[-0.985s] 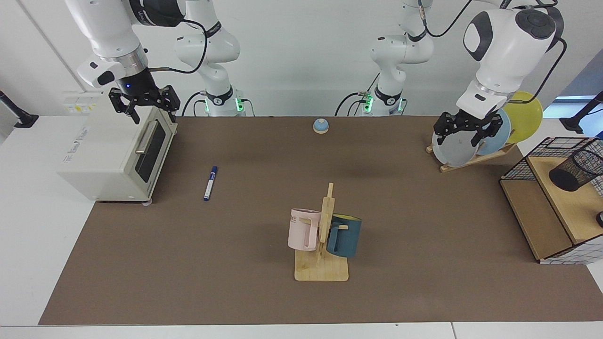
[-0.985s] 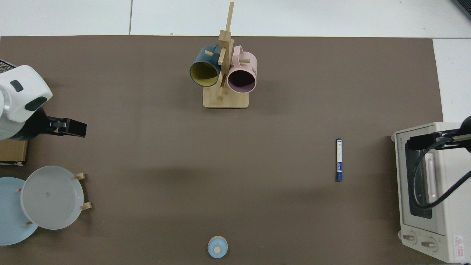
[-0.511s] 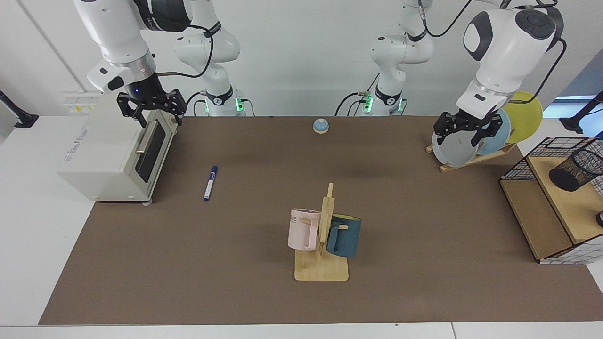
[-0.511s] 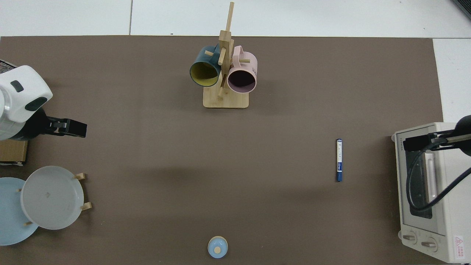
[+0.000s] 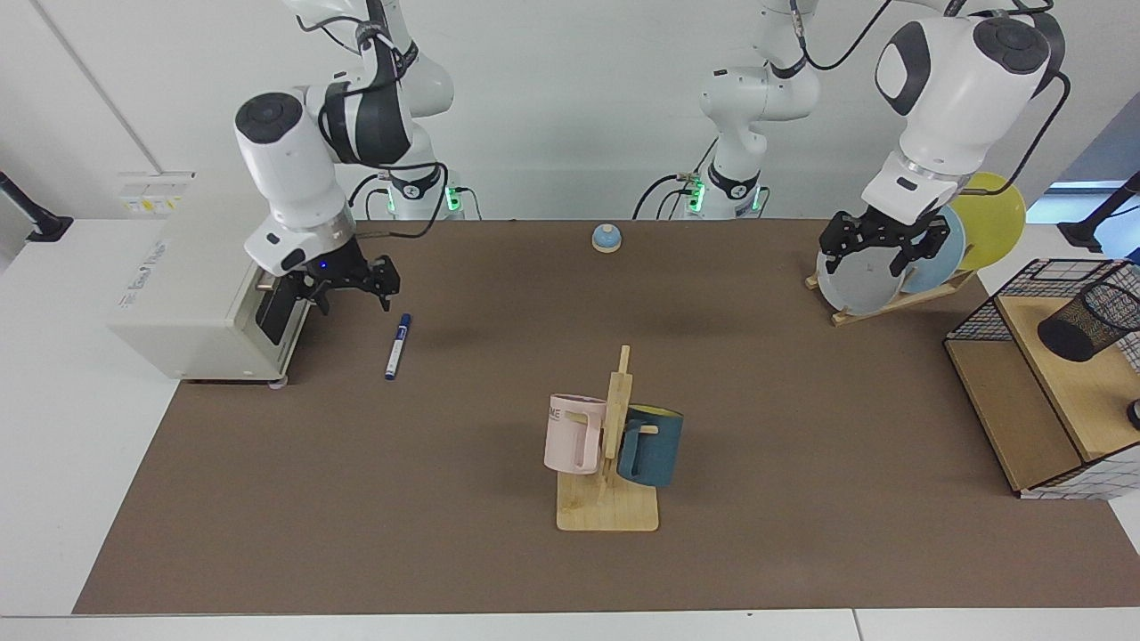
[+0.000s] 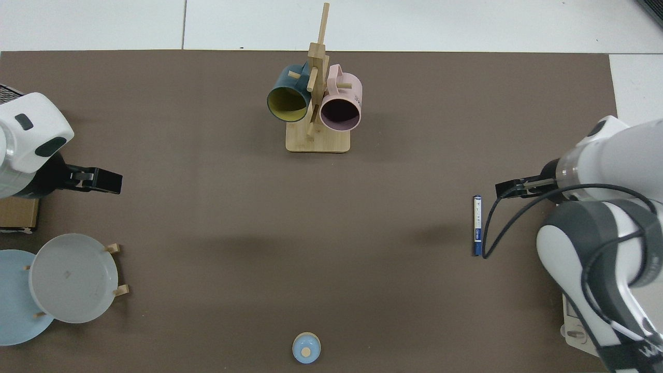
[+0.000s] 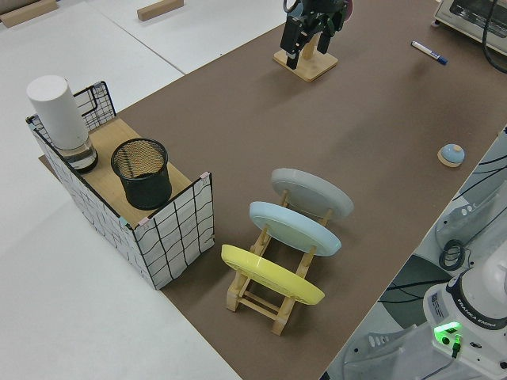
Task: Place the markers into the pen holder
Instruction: 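Reach the right gripper down to the blue marker and grasp it, then lift the marker with the right gripper and carry it toward the table middle, then hold the marker with the right gripper while the left gripper grasps its end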
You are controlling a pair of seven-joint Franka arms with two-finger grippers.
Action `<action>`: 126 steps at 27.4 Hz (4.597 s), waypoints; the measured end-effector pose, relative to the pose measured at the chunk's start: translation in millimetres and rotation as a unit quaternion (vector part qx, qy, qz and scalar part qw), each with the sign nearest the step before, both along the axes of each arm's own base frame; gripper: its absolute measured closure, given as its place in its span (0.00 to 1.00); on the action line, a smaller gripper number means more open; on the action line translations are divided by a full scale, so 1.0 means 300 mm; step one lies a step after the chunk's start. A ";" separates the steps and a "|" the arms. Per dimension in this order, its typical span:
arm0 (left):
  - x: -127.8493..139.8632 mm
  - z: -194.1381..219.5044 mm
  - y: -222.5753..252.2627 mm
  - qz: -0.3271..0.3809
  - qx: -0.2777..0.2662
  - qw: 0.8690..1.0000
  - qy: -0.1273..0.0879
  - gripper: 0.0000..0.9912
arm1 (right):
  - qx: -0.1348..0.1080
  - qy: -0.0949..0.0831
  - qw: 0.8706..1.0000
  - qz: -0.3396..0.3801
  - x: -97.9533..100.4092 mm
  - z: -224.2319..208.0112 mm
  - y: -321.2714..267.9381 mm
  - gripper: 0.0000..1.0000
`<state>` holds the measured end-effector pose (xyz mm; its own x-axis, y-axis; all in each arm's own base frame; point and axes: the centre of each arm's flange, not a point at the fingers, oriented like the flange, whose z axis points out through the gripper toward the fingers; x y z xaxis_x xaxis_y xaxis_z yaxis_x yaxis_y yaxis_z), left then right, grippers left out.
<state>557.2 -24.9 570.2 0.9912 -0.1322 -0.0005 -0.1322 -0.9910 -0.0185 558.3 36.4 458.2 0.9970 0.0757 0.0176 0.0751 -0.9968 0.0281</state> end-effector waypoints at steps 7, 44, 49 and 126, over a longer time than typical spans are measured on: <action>-0.002 0.002 0.000 0.000 0.000 1.000 0.000 0.00 | -0.006 0.024 1.000 -0.013 0.046 -0.225 0.046 0.00; -0.003 -0.002 0.000 0.000 0.000 1.000 0.001 0.00 | -0.014 0.048 0.991 -0.123 -0.051 -0.583 -0.015 0.19; -0.003 -0.002 0.000 -0.001 0.000 1.000 0.001 0.00 | -0.012 0.044 0.992 -0.116 -0.046 -0.574 -0.012 0.54; -0.131 0.066 -0.442 -0.598 -0.032 0.801 0.011 0.00 | 0.198 0.288 0.625 -0.698 -0.145 0.107 1.154 0.83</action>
